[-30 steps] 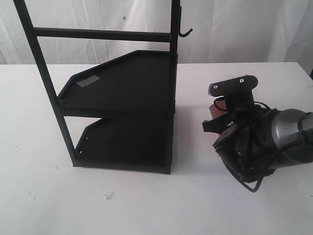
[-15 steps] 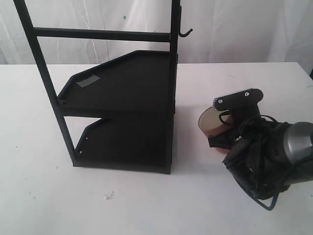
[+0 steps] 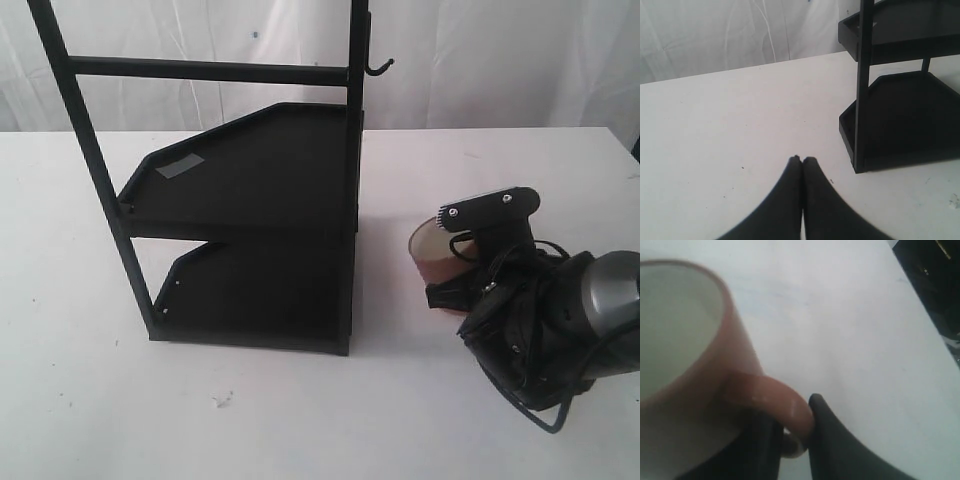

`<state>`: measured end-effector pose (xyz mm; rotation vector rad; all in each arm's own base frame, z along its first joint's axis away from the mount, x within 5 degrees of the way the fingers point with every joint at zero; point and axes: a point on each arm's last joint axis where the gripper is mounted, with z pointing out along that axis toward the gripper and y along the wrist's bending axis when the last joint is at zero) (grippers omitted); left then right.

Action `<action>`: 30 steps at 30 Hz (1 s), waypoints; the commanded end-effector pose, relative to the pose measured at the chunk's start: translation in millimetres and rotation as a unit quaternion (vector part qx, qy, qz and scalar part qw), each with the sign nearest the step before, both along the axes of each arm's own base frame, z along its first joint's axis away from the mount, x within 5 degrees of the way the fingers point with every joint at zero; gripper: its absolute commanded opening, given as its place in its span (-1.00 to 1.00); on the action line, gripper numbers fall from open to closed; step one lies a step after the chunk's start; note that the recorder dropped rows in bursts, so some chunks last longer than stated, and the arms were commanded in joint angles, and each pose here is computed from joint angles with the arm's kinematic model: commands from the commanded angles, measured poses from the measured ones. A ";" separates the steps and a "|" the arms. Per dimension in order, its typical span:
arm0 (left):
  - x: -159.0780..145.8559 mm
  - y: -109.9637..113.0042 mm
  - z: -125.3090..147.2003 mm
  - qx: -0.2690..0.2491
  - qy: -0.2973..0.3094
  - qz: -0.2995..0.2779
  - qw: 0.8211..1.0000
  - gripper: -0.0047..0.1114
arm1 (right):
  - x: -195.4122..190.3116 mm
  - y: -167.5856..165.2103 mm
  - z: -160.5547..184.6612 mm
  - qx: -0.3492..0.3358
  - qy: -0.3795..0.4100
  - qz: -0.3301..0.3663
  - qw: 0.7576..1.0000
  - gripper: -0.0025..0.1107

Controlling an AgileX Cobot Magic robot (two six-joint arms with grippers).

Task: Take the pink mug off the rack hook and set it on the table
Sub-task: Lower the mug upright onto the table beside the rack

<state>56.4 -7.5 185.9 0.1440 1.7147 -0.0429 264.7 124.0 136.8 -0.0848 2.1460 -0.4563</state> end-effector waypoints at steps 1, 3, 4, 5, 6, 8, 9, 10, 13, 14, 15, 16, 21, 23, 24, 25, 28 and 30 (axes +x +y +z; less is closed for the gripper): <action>-0.3 0.1 -1.1 -0.003 0.001 0.001 1.000 -0.92 | -4.5 2.3 -11.0 0.013 0.036 0.013 0.999 -0.55; -0.3 0.1 -1.1 -0.003 0.001 0.001 1.000 -0.92 | -4.7 2.7 -11.4 0.015 0.038 0.015 0.999 -0.53; -0.3 0.1 -1.1 -0.003 0.001 0.001 1.000 -0.92 | -4.7 2.9 -11.6 0.016 0.039 0.016 0.999 -0.52; -0.3 0.1 -1.1 -0.003 0.001 0.001 1.000 -0.92 | -4.8 3.2 -11.8 0.017 0.041 0.017 0.999 -0.52; -0.3 0.1 -1.1 -0.003 0.001 0.001 1.000 -0.92 | -4.9 3.4 -12.0 0.018 0.042 0.017 0.999 -0.52; -0.3 0.1 -1.1 -0.003 0.001 0.001 1.000 -0.92 | -5.1 3.9 -12.5 0.020 0.044 0.019 0.999 -0.52; -0.3 0.1 -1.1 -0.003 0.001 0.001 1.000 -0.92 | -5.2 4.2 -12.7 0.021 0.046 0.020 0.999 -0.51; -0.3 0.1 -1.1 -0.003 0.001 0.001 1.000 -0.92 | -5.5 4.7 -12.8 0.024 0.048 0.022 0.998 -0.49; -0.3 0.1 -1.1 -0.003 0.001 0.001 1.000 -0.92 | -5.8 5.4 -9.8 0.031 0.047 0.026 0.998 -0.37; -0.3 0.1 -1.1 -0.003 0.001 0.001 1.000 -0.92 | -6.1 5.2 -7.5 0.033 0.044 0.026 0.998 -0.31; -0.3 0.1 -1.1 -0.003 0.001 0.001 1.000 -0.92 | -6.4 5.0 -4.7 0.035 0.040 0.027 0.998 -0.27; -0.3 0.1 -1.1 -0.003 0.001 0.001 1.000 -0.92 | -6.8 4.7 -2.1 0.036 0.037 0.028 0.998 -0.24; -0.3 0.1 -1.1 -0.003 0.001 0.001 1.000 -0.92 | -9.7 7.5 11.7 0.050 0.038 0.059 0.996 -0.20; -0.3 0.1 -1.1 -0.003 0.001 0.001 1.000 -0.92 | -10.8 7.7 13.6 0.053 0.038 0.064 0.996 -0.20; -0.3 0.1 -1.1 -0.003 0.001 0.001 1.000 -0.92 | -12.0 6.6 13.9 0.052 0.038 0.063 0.996 -0.20; -0.3 0.1 -1.1 -0.003 0.001 0.001 1.000 -0.92 | -13.3 5.5 13.8 0.052 0.039 0.063 0.996 -0.20; -0.3 0.1 -1.1 -0.003 0.001 0.001 1.000 -0.92 | -19.0 0.8 9.1 0.044 0.048 0.062 0.996 -0.20; -0.3 0.1 -1.1 -0.003 0.001 0.001 1.000 -0.92 | -22.9 -2.2 5.9 0.039 0.055 0.061 0.996 -0.20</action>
